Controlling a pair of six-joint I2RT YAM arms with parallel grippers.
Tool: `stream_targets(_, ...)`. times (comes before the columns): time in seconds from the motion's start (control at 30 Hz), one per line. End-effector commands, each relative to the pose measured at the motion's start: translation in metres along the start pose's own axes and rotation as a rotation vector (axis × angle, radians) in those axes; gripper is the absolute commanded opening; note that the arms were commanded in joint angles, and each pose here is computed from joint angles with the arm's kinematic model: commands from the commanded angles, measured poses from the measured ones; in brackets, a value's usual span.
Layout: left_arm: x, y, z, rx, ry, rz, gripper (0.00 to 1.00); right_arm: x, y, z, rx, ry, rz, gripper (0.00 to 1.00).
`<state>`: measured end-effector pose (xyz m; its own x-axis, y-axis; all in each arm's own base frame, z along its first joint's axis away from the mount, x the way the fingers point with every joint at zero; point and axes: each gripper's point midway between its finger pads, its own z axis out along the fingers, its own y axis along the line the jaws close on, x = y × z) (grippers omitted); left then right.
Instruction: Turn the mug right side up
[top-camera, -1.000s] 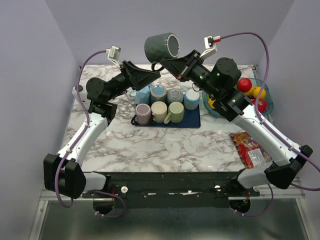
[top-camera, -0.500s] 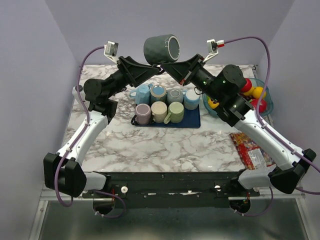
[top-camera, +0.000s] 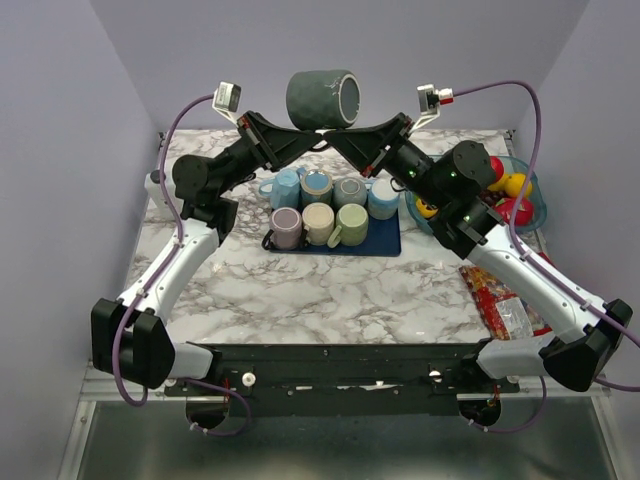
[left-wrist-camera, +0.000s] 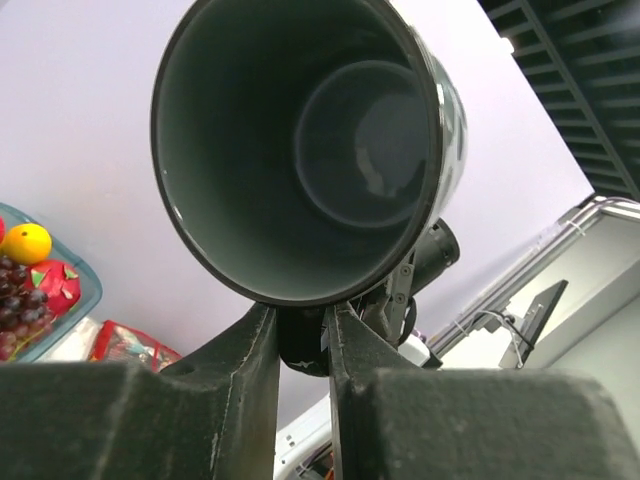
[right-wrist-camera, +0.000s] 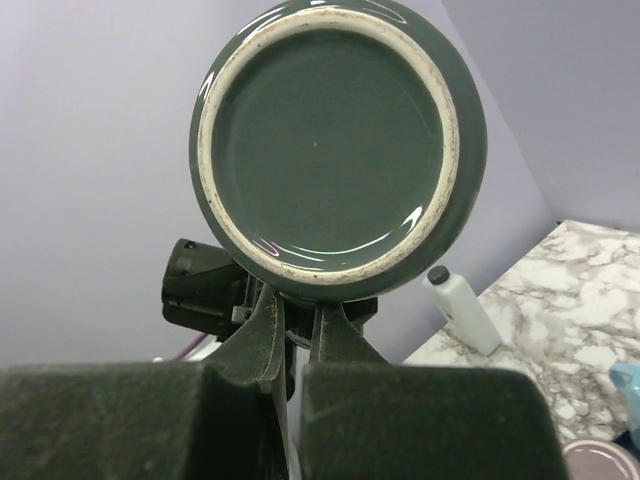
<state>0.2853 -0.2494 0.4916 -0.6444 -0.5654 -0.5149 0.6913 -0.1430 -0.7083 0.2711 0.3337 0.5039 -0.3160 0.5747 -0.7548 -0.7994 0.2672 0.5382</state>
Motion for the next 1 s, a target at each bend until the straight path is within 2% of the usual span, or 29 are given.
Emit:
stream_targets(0.0, -0.009, -0.026, 0.003, 0.034, -0.038, 0.143, 0.0, -0.008, 0.019, -0.006, -0.06, -0.01, -0.032, 0.01)
stream_targets(0.03, -0.01, -0.022, 0.003, 0.012, -0.046, 0.139, 0.0, -0.007, 0.016, -0.006, -0.048, -0.004, -0.036, 0.01)
stream_targets(0.07, -0.011, -0.023, 0.002, 0.0, -0.05, 0.152, 0.0, -0.006, 0.014, -0.006, -0.04, 0.002, -0.041, 0.05)
stream_targets(0.13, -0.014, -0.009, 0.002, -0.078, -0.061, 0.178, 0.0, -0.002, 0.003, -0.006, 0.005, 0.009, -0.05, 0.25)
stream_targets(0.23, -0.018, 0.004, -0.002, -0.196, -0.058, 0.254, 0.0, 0.002, -0.014, -0.008, 0.086, 0.017, -0.076, 0.63)
stream_targets(0.27, -0.023, 0.007, -0.004, -0.237, -0.076, 0.275, 0.0, 0.005, -0.021, -0.008, 0.118, 0.023, -0.079, 0.79)
stream_targets(0.37, -0.032, 0.025, -0.012, -0.381, -0.078, 0.358, 0.0, 0.014, -0.049, -0.015, 0.243, 0.044, -0.086, 0.98)
stream_targets(0.53, -0.047, 0.06, -0.042, -0.679, -0.049, 0.493, 0.0, 0.031, -0.091, -0.038, 0.438, 0.071, -0.103, 1.0)
stream_targets(0.57, -0.051, 0.069, -0.05, -0.738, -0.021, 0.567, 0.0, 0.031, -0.096, -0.043, 0.462, 0.072, -0.115, 1.0)
stream_targets(0.6, -0.062, 0.08, -0.062, -0.835, -0.047, 0.601, 0.0, 0.034, -0.108, -0.052, 0.532, 0.085, -0.128, 1.0)
stream_targets(0.67, -0.066, 0.1, -0.087, -0.995, -0.01, 0.633, 0.0, 0.037, -0.122, -0.06, 0.603, 0.103, -0.147, 1.0)
stream_targets(0.7, -0.075, 0.108, -0.102, -1.084, -0.003, 0.701, 0.0, 0.04, -0.133, -0.068, 0.663, 0.118, -0.169, 1.0)
stream_targets(0.83, -0.082, 0.143, -0.155, -1.344, 0.062, 0.785, 0.0, 0.05, -0.152, -0.081, 0.731, 0.155, -0.22, 1.0)
stream_targets(0.97, -0.093, 0.169, -0.193, -1.498, 0.082, 0.825, 0.0, 0.063, -0.167, -0.087, 0.776, 0.202, -0.241, 1.0)
